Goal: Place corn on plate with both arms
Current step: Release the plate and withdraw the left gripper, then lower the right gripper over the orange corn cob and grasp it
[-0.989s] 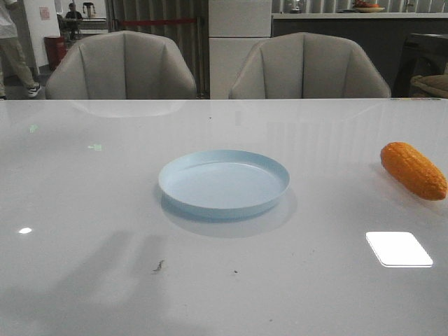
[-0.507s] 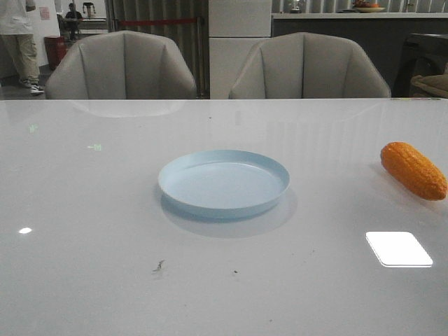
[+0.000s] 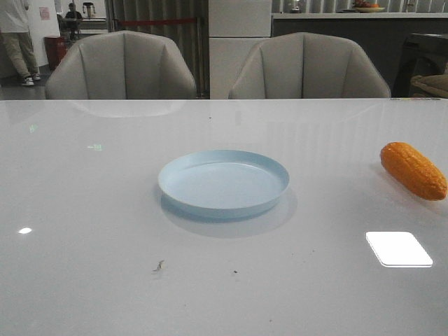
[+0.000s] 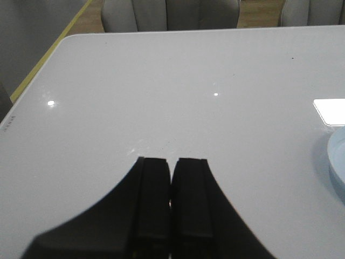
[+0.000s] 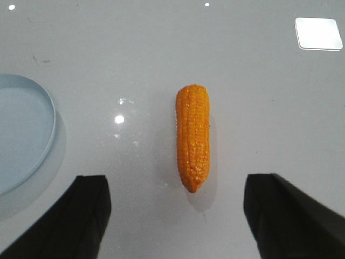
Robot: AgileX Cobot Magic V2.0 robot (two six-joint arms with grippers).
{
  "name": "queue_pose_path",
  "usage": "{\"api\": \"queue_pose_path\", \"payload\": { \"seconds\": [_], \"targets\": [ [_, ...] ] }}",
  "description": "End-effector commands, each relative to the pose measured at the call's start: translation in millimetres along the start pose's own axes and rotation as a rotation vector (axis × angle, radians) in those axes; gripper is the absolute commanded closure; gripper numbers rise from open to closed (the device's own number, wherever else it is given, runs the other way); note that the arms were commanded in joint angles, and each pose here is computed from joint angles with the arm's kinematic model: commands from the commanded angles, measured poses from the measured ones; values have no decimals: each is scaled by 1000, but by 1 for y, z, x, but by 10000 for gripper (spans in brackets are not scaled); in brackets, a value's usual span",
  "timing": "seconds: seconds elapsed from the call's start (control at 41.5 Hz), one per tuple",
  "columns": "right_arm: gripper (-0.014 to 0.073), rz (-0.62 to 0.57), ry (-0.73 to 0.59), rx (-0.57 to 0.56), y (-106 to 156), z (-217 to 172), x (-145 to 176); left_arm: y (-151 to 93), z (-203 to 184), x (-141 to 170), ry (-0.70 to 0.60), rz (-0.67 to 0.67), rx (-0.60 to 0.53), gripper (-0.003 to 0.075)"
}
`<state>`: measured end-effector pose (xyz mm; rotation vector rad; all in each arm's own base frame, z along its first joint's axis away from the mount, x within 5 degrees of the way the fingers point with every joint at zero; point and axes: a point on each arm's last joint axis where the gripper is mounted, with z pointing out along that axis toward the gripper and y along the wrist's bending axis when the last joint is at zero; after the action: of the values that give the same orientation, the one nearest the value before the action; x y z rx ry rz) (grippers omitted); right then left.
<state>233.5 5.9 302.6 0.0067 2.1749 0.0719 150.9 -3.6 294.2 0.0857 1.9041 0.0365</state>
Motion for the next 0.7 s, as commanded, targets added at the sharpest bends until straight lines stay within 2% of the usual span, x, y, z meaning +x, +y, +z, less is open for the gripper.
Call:
{"api": "queue_pose_path", "payload": {
  "seconds": [0.0, 0.193, 0.386, 0.555, 0.675],
  "targets": [
    [-18, -4, -83, -5, 1, -7, -41, 1, -4, -18, -131, -10, -3, 632],
    [-18, -14, 65, -21, 4, 21, -88, 1, -4, -18, -131, -10, -3, 632],
    [-18, -68, 208, 12, -1, 73, -129, 1, -4, -18, -130, -10, -3, 632],
    [-18, -81, 415, 21, -5, 121, -134, 1, -4, -18, -130, -10, -3, 632],
    [-18, -79, 500, 19, -6, 153, -130, 1, -4, -18, -130, -12, -3, 632]
  ]
}}
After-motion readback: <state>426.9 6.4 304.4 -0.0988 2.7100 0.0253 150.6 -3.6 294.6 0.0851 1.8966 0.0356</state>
